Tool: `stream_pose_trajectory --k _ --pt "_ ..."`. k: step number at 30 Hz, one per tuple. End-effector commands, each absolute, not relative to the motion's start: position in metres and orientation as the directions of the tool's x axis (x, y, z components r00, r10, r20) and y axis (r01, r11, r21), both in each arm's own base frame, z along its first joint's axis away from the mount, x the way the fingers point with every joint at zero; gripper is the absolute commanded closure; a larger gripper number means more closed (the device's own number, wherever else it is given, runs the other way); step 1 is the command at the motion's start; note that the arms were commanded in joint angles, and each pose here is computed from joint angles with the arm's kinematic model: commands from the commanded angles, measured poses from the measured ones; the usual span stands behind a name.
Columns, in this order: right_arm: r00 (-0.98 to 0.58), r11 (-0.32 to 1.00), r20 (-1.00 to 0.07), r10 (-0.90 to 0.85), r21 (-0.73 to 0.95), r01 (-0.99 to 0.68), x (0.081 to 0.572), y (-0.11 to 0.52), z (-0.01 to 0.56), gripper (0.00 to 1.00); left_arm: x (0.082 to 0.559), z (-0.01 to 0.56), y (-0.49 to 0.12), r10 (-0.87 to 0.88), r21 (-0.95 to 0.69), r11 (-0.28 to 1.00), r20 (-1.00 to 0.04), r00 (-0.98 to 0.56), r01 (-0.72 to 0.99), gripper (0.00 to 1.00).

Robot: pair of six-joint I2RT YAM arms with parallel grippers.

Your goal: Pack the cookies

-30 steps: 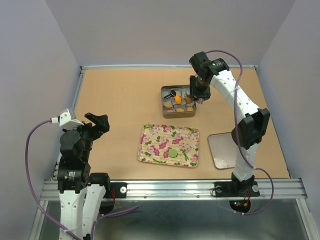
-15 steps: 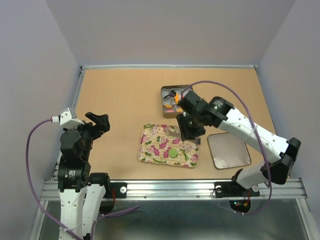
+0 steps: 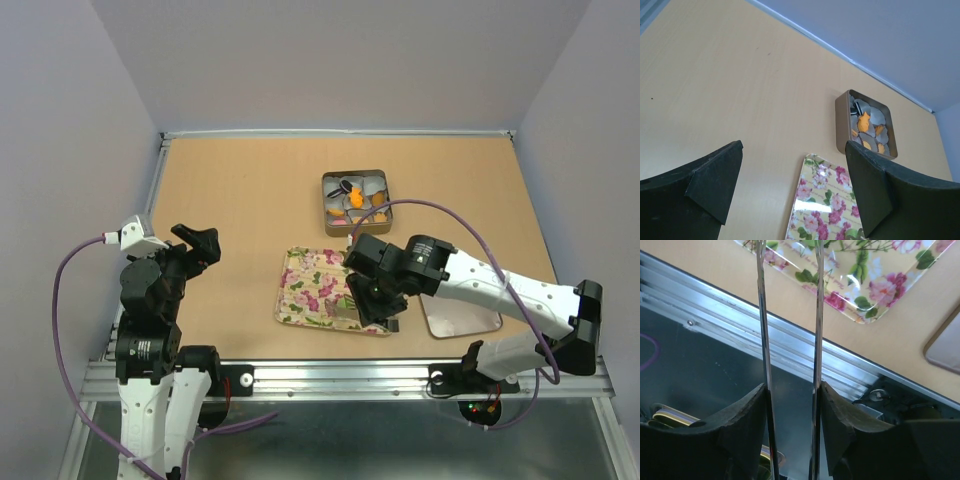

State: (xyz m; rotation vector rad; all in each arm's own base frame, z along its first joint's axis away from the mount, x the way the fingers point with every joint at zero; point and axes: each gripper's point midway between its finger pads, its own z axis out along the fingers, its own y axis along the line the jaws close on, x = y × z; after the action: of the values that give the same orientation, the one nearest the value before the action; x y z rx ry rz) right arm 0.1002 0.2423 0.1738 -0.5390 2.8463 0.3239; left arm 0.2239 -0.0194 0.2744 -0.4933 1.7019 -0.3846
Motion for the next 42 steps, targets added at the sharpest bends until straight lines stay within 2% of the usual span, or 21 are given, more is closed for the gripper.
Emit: stream_pose_trajectory --k 1,4,10,14,35,42 --pt "-0.901 0.905 -0.290 -0.322 0.186 -0.384 0.093 0.256 0.176 0.50 0.229 0.278 -0.019 -0.513 -0.505 0.858 -0.848 -0.130 -0.094 0.05" --pt "-0.900 0.914 -0.269 -0.344 0.123 -0.386 0.088 0.252 0.169 0.50 0.226 0.281 -0.018 -0.516 -0.509 0.856 -0.849 -0.111 -0.090 0.05" --pt "-0.880 0.934 -0.362 -0.307 0.061 -0.351 0.104 0.248 0.195 0.50 0.220 0.287 -0.017 -0.522 -0.516 0.853 -0.849 -0.082 -0.082 0.05" --pt "-0.871 0.940 -0.388 -0.301 0.035 -0.340 0.110 0.245 0.210 0.50 0.219 0.288 -0.017 -0.523 -0.517 0.852 -0.849 -0.079 -0.081 0.05" --pt "-0.889 0.938 -0.305 -0.342 -0.059 -0.341 0.107 0.239 0.167 0.47 0.222 0.286 -0.017 -0.521 -0.515 0.853 -0.849 -0.090 -0.087 0.05" --pt "-0.894 0.932 -0.280 -0.350 -0.006 -0.363 0.100 0.250 0.161 0.47 0.224 0.284 -0.017 -0.520 -0.513 0.854 -0.849 -0.098 -0.092 0.05"
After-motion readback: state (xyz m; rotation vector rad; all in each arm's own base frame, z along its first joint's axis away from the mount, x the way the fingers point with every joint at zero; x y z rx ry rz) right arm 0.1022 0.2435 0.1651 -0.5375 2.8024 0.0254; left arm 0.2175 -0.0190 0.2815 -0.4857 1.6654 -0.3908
